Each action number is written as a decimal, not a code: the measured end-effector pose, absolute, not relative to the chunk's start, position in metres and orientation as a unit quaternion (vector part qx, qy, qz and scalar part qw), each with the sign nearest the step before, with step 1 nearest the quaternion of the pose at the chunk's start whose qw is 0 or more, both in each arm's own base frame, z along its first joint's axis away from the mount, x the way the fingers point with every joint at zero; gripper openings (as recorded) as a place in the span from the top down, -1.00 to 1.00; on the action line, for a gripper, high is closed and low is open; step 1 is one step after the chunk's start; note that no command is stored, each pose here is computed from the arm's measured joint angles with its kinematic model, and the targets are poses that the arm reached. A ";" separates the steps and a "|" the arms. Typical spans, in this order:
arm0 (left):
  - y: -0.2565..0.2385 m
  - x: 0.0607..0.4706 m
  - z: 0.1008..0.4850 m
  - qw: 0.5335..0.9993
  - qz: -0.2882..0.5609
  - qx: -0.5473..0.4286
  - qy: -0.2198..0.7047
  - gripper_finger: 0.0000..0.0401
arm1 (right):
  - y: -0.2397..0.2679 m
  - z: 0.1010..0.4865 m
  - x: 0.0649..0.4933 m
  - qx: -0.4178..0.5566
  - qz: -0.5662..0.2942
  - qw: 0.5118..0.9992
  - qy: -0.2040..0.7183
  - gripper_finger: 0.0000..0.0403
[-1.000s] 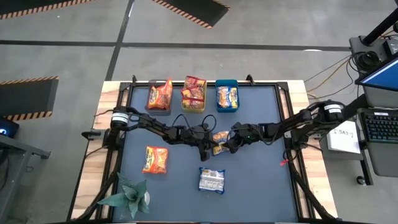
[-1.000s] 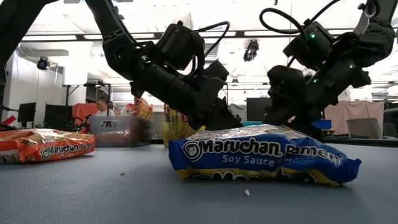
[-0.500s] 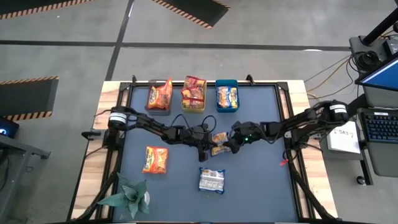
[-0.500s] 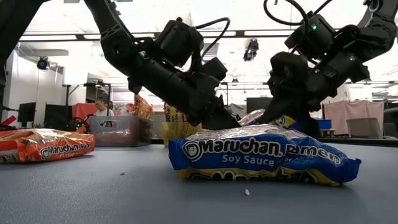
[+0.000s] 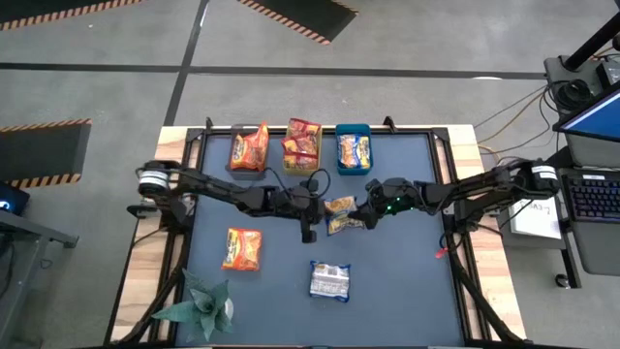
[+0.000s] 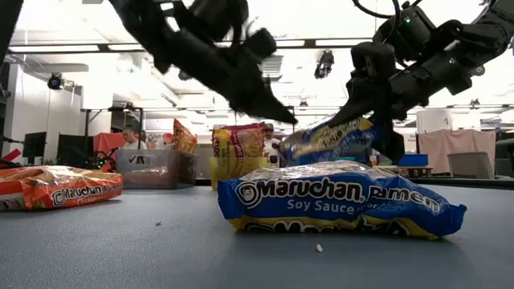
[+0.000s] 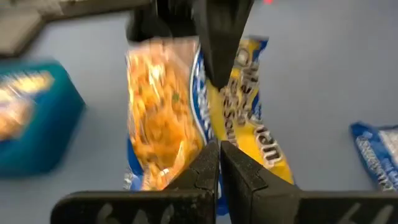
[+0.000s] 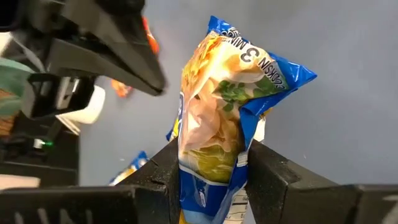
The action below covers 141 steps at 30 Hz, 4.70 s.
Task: Sort Maruchan noodles
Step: Put the blue noodle pack into the blue bin
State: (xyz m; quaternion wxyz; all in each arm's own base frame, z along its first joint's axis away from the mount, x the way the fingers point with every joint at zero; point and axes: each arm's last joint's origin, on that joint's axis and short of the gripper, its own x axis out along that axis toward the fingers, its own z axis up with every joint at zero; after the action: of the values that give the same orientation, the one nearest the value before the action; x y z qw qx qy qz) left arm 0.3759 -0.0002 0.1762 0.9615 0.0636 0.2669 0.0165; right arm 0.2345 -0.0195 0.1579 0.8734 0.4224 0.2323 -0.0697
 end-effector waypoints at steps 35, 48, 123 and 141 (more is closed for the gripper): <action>0.002 0.307 0.291 0.969 0.032 0.143 0.198 1.00 | -0.222 0.231 0.230 0.392 -0.285 0.833 0.269 0.40; 0.001 0.307 0.290 0.969 0.032 0.140 0.200 1.00 | -0.259 0.223 0.248 0.390 -0.302 0.806 0.328 0.20; 0.003 0.304 0.284 0.957 0.048 0.160 0.237 1.00 | -0.208 0.150 0.282 0.222 -0.474 0.851 0.047 0.96; 0.003 0.304 0.284 0.957 0.047 0.161 0.237 1.00 | -0.195 0.147 0.304 0.227 -0.467 0.854 0.020 0.96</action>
State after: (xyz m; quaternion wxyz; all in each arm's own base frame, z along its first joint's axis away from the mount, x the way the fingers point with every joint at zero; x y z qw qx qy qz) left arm 0.3041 0.0028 0.2841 0.9570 0.1611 0.2367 0.0474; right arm 0.3038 -0.1950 0.1465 0.8544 0.2268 0.0202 -0.4671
